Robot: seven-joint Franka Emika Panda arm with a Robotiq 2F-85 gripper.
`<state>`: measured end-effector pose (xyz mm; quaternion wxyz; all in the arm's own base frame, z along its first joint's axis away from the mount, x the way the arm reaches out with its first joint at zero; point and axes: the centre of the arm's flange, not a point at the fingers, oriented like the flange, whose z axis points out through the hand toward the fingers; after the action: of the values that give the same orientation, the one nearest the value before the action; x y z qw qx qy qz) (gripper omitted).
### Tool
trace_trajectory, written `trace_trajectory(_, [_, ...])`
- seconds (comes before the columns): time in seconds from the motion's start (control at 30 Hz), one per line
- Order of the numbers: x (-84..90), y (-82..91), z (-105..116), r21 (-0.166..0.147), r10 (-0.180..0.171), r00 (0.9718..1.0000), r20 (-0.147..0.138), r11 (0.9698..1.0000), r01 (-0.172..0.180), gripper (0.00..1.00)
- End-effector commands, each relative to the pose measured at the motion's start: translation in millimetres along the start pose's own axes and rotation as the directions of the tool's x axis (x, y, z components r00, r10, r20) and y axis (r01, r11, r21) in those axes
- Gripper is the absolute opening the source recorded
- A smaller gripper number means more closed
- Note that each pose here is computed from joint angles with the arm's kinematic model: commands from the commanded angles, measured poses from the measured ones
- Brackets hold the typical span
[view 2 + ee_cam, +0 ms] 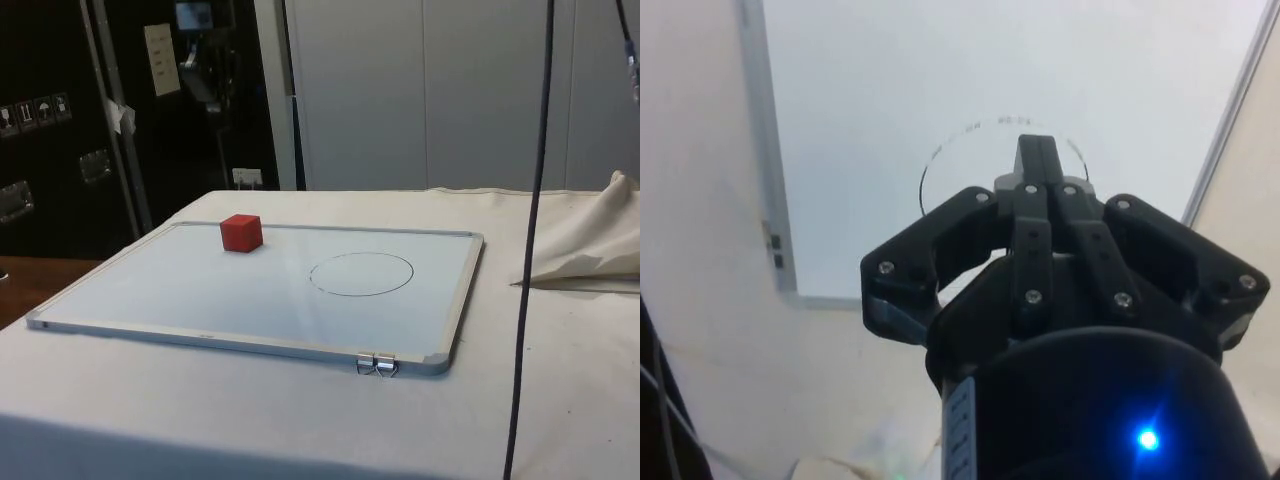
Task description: Push the cube into the marked area.
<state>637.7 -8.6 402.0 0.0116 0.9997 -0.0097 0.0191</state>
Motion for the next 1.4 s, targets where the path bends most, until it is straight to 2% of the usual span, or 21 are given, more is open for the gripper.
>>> trace_trajectory(0.0, [5.9,-0.3,5,0.007,0.002,1.0,-0.003,1.0,-0.002,0.0])
trace_trajectory(0.1, [14.8,1.8,17,0.007,0.003,1.0,-0.007,1.0,-0.003,0.0])
trace_trajectory(0.13, [12.3,0.4,15,-0.001,0.001,1.0,-0.008,1.0,-0.001,0.0])
trace_trajectory(0.2, [24.8,4.4,30,0.005,0.003,0.9999,-0.011,1.0,-0.003,0.0])
trace_trajectory(0.37, [39.6,12.8,48,-0.001,0.006,0.9998,-0.018,1.0,-0.006,0.0])
trace_trajectory(0.4, [44.5,19.0,57,-0.002,0.005,0.9998,-0.018,1.0,-0.005,0.0])
trace_trajectory(0.43, [46.6,21.7,61,-0.002,0.005,0.9998,-0.017,1.0,-0.005,0.0])
trace_trajectory(0.47, [44.5,17.3,56,-0.011,0.005,0.9999,-0.015,0.9999,-0.005,0.0])
trace_trajectory(0.53, [50.1,27.8,67,-0.001,0.004,0.9998,-0.018,1.0,-0.004,0.0])
trace_trajectory(0.77, [61.9,52.2,93,-0.004,0.0,0.9995,-0.03,1.0,0.0,0.0])
trace_trajectory(0.8, [59.9,49.2,88,-0.011,0.001,0.9996,-0.027,0.9999,-0.001,0.0])
trace_trajectory(0.97, [71.2,67.6,112,-0.006,-0.005,0.999,-0.044,1.0,0.005,0.0])
trace_trajectory(1.1, [76.0,72.7,120,-0.016,-0.007,0.9988,-0.049,0.9999,0.006,0.0])
trace_trajectory(1.37, [95.7,82.1,150,-0.021,-0.022,0.9974,-0.069,0.9996,0.021,0.0])
